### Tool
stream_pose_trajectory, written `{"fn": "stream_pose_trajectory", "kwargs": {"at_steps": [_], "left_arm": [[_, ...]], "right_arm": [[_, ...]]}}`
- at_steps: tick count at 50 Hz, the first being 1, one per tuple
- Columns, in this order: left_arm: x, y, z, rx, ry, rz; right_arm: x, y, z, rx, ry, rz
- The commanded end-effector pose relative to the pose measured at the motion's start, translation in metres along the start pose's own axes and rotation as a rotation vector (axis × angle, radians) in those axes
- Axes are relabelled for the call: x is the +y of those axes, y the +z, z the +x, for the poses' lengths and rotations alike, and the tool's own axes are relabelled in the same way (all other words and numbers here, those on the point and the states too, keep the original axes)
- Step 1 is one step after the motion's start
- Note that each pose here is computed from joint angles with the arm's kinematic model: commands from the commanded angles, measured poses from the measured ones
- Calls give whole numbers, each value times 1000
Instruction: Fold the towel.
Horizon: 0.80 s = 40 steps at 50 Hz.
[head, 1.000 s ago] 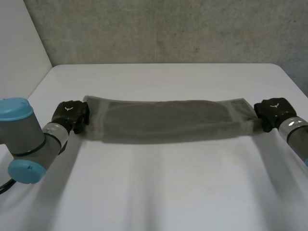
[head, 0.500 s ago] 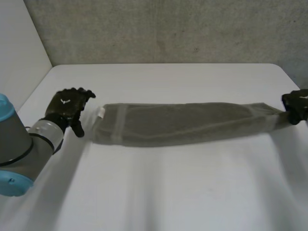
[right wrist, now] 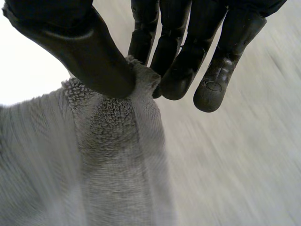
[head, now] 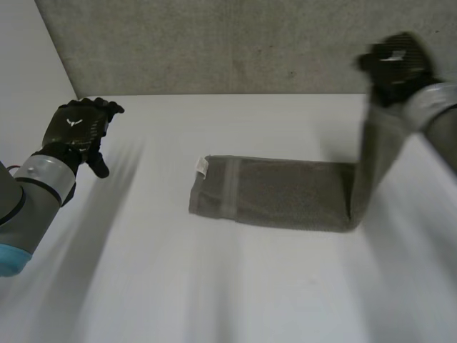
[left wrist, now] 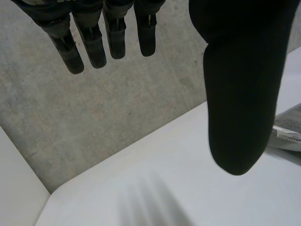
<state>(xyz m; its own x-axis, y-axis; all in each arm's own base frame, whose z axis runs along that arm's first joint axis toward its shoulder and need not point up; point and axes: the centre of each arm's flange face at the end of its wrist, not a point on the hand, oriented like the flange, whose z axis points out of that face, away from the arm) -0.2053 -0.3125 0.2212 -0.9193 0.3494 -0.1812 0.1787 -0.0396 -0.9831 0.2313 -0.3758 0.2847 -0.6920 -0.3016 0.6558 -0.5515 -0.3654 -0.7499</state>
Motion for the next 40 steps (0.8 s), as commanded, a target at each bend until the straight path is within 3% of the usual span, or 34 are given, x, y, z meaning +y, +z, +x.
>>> {"fn": "stream_pose_trajectory", "kwargs": {"at_steps": [1,2,4,7,16,26,31,36,40], "left_arm": [[-4,1,6,15,0,15],[-4,1,6,15,0,15],[-2,2,9,22,-1,11],[-1,2,11,27,-3,10],[8,1,23,61,-5,-16],[-3,8,43,112,-3,30],[-11,12,60,154,-13,64],[-15,19,89,224,-72,96],[-7,24,107,256,-98,82]], "right_arm": [[-64,-8,-152,-259,7,264],[-64,-8,-153,-259,7,264],[-61,-19,-206,-358,-11,286],[-53,-29,-246,-434,-50,288],[-40,-38,-280,-499,-91,280],[-63,-46,-246,-468,-35,294],[-82,-59,-209,-433,111,276],[-55,-60,-146,-335,332,124],[-38,-69,-132,-320,391,27]]}}
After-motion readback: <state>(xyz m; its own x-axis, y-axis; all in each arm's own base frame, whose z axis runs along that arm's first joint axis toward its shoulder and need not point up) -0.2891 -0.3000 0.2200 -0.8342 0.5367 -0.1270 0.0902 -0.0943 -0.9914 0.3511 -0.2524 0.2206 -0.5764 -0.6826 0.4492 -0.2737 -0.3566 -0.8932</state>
